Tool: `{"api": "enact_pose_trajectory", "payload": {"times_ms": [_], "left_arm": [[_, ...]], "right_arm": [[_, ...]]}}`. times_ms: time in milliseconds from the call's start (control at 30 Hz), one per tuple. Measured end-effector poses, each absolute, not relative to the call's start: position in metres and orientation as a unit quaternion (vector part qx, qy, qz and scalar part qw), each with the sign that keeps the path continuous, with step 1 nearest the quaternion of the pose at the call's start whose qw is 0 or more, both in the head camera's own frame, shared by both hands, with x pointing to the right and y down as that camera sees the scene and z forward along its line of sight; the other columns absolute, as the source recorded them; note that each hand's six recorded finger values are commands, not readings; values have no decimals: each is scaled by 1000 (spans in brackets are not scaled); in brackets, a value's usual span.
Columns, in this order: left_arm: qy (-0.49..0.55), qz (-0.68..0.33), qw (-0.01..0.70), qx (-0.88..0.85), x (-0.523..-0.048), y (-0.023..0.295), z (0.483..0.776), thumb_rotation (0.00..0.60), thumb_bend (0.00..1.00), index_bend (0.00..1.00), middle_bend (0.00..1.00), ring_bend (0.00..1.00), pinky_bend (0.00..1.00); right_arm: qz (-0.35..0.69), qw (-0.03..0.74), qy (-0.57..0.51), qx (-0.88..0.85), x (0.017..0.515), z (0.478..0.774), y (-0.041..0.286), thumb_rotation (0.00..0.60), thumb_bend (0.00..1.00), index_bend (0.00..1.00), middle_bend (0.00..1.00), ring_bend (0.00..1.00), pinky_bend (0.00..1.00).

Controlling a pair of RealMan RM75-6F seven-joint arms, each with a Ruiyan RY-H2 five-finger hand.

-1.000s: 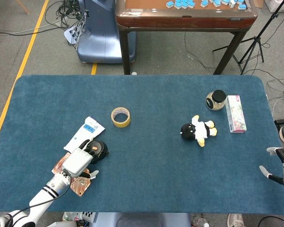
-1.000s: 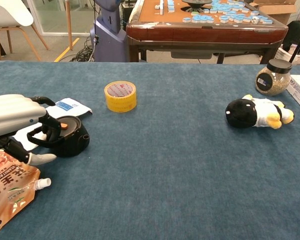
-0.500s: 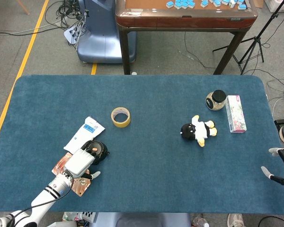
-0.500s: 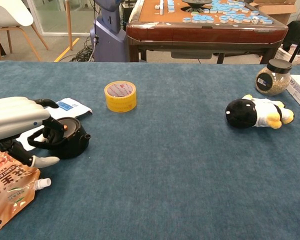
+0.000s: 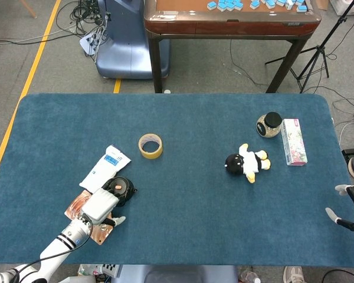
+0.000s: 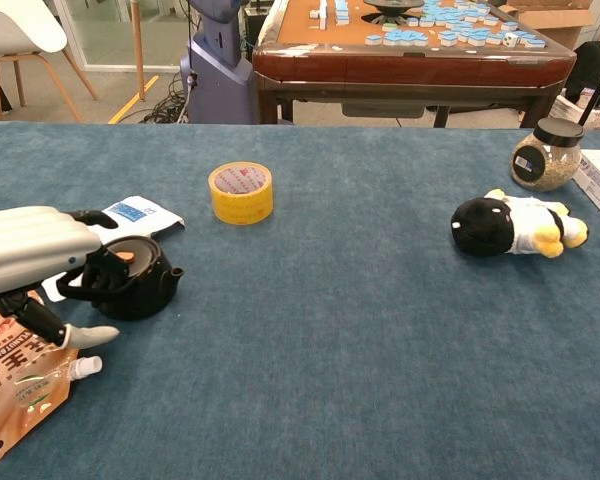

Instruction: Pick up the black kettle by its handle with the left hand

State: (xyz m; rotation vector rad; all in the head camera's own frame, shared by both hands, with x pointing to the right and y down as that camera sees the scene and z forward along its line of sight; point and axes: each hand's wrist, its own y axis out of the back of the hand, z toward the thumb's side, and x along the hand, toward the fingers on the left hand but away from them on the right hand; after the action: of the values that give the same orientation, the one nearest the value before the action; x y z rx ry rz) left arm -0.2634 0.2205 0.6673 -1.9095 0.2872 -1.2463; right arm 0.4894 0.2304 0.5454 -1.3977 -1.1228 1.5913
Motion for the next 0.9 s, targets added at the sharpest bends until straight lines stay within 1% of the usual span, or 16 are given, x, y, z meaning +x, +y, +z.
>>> {"api": "enact_pose_trajectory", "payload": {"times_ms": [167,333,433,533,667,833,900], "left_arm": [[110,-493,408,-761,-262,224,668,305,262,518,543,463,44],[109,-491,404,-764,-261,227,668,294,262,564,597,509,41],[105,-491,400,-767,-261,229,669,289,262,603,649,559,33],[103,-492,395,-769,-260,230,670,282,262,617,663,570,33],[103,-492,392,-771,-259,229,671,249,262,652,716,614,33],[104,-492,386,-773,-258,228,671,232,261,712,782,668,33],[108,-491,381,-776,-258,227,671,217,255,745,818,699,33]], "right_arm": [[619,363,-438,-542,490,545,231,600,173,381,438,330,290],[620,362,-439,-541,491,545,232,600,173,381,438,330,290],[620,361,-440,-540,492,545,233,600,173,381,438,330,290],[620,361,-440,-540,492,545,233,600,173,381,438,330,290],[621,360,-442,-539,493,545,233,600,174,382,437,330,290],[621,360,-443,-537,494,544,233,600,173,381,438,330,290],[621,361,-444,-536,494,544,233,600,173,381,438,330,290]]}}
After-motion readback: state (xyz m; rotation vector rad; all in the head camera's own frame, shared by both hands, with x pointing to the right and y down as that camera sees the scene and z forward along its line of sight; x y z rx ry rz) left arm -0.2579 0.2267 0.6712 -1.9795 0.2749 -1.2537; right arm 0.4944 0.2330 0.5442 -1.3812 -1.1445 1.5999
